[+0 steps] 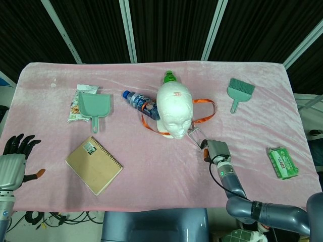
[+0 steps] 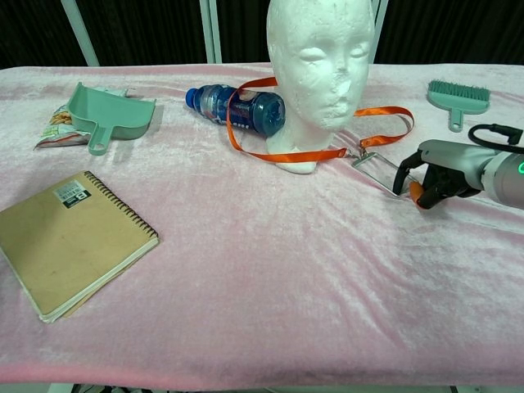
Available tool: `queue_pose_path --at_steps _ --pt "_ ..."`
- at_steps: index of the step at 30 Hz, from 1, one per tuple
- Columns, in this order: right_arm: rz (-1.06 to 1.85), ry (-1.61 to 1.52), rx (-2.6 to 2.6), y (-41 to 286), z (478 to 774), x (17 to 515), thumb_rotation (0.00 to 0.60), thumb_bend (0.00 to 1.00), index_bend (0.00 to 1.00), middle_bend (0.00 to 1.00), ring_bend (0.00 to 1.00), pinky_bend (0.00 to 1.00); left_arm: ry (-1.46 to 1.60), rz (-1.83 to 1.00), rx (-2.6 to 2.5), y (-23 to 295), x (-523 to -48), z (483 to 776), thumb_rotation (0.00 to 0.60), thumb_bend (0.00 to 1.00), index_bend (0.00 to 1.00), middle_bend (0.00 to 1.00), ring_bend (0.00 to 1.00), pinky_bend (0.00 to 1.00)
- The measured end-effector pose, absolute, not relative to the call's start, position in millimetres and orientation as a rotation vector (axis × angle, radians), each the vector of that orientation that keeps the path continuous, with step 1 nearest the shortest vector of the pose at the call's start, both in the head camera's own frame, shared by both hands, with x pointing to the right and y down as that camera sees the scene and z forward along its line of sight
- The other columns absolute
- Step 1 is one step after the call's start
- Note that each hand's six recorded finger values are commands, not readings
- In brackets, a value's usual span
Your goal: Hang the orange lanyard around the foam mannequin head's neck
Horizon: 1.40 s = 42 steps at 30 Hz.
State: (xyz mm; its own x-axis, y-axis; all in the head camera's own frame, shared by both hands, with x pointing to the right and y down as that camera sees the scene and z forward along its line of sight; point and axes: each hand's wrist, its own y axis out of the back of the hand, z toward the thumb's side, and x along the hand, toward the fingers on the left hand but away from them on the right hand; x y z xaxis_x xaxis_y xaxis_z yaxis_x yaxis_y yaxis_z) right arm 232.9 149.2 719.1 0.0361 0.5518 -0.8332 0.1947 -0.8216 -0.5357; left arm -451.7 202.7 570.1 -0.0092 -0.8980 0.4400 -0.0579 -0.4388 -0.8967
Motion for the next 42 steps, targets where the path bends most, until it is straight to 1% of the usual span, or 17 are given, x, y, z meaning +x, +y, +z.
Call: queue_pose_path --at_steps 8,19,32,42 --pt "1.860 -0.750 -2.045 158 718 240 0.600 0.74 0.43 1.00 1.00 0.97 1.014 -1.532 -1.566 203 -452 570 0.600 0.07 0.22 0.12 0.00 0.00" --pt "1.836 -0.718 -2.075 177 714 244 0.600 0.74 0.44 1.00 1.00 0.97 1.005 -1.537 -1.563 203 -451 571 0.600 0.07 0.22 0.12 0.00 0.00" --pt "1.822 -0.694 -2.119 193 711 240 0.600 0.74 0.45 1.00 1.00 0.97 1.012 -1.535 -1.560 201 -452 570 0.600 0.07 0.22 0.12 0.00 0.00" --pt "1.775 -0.685 -2.166 202 701 229 0.600 0.74 0.45 1.00 1.00 0.97 1.011 -1.538 -1.564 202 -452 571 0.600 0.07 0.22 0.12 0.00 0.00"
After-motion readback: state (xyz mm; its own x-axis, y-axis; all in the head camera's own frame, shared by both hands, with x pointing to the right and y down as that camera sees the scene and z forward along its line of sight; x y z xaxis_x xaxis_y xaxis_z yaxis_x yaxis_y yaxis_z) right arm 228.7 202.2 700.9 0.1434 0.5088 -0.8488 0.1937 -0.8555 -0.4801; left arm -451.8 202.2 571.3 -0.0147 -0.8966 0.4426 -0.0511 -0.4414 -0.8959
